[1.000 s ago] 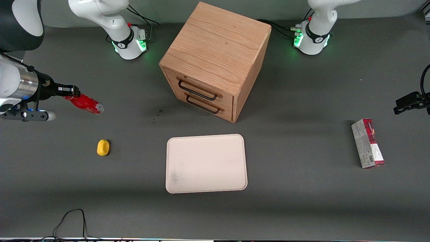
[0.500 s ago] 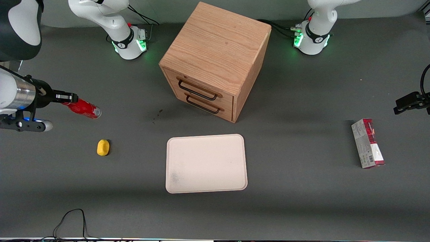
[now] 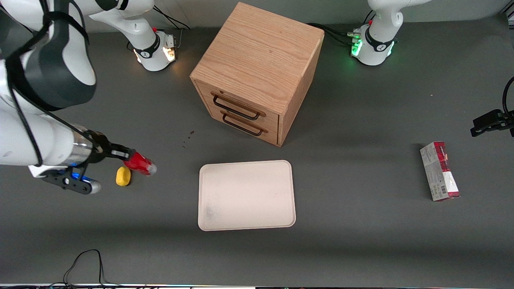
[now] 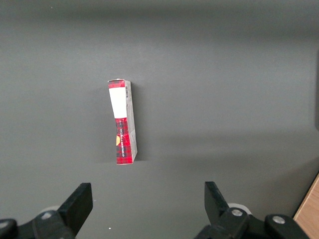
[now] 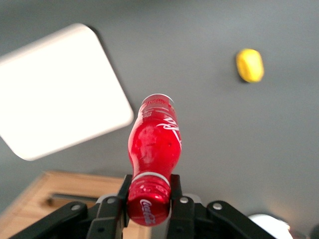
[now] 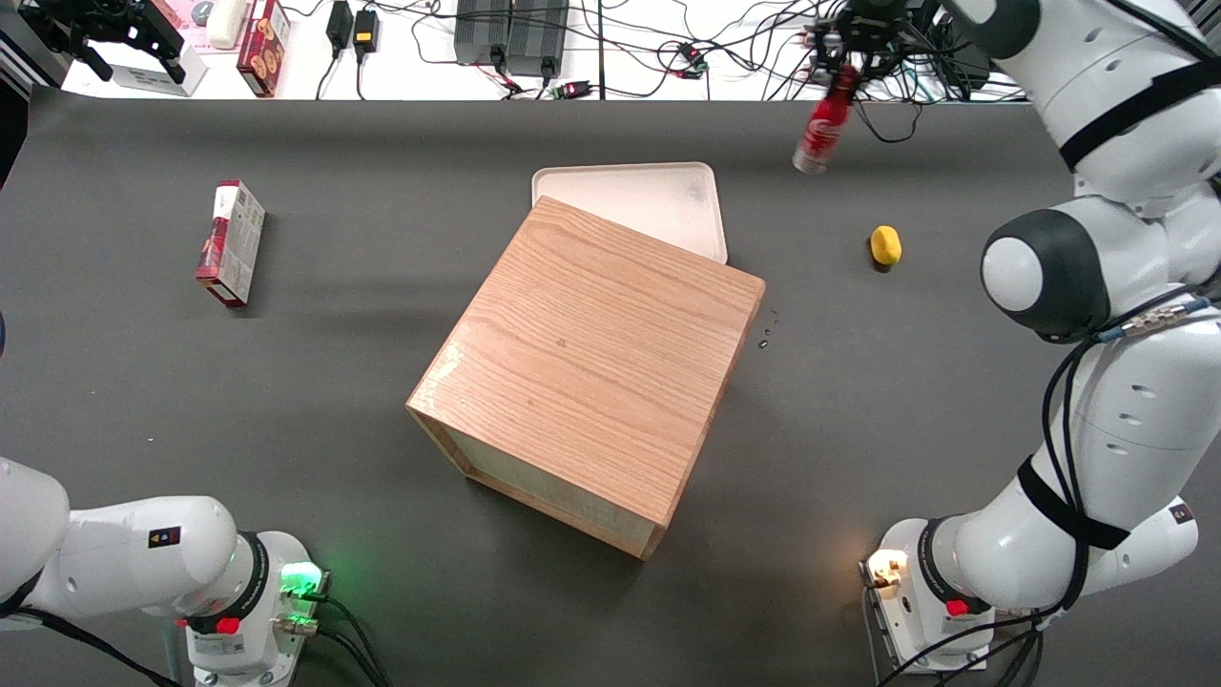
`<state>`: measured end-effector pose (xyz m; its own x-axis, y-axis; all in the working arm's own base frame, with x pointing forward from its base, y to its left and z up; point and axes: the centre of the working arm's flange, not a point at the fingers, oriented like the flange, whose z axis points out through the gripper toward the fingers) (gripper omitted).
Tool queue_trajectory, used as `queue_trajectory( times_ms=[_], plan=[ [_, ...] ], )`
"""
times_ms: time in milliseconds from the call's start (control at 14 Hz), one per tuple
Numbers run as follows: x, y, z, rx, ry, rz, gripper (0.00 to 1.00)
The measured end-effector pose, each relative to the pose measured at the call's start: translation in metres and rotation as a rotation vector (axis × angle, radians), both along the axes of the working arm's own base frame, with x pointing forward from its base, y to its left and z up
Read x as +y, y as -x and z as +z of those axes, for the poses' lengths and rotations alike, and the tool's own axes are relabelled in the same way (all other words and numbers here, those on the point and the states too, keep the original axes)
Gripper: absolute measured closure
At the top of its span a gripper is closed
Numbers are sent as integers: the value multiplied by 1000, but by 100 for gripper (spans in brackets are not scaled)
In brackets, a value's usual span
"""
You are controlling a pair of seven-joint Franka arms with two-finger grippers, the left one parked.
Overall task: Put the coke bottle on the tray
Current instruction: 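Lower the held bottle onto the white tray's edge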
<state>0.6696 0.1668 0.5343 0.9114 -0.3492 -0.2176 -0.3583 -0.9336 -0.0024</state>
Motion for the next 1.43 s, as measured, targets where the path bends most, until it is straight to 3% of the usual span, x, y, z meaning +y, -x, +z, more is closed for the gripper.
queue_trajectory(
  times_ms=[357,1000,1429],
  plan=[
    [38,-46,-82,-93,-54,-103,67],
    [86,-56,-132,-130,-78,-103,67],
    [117,-51,-155,-155,-46,11,67]
  ],
)
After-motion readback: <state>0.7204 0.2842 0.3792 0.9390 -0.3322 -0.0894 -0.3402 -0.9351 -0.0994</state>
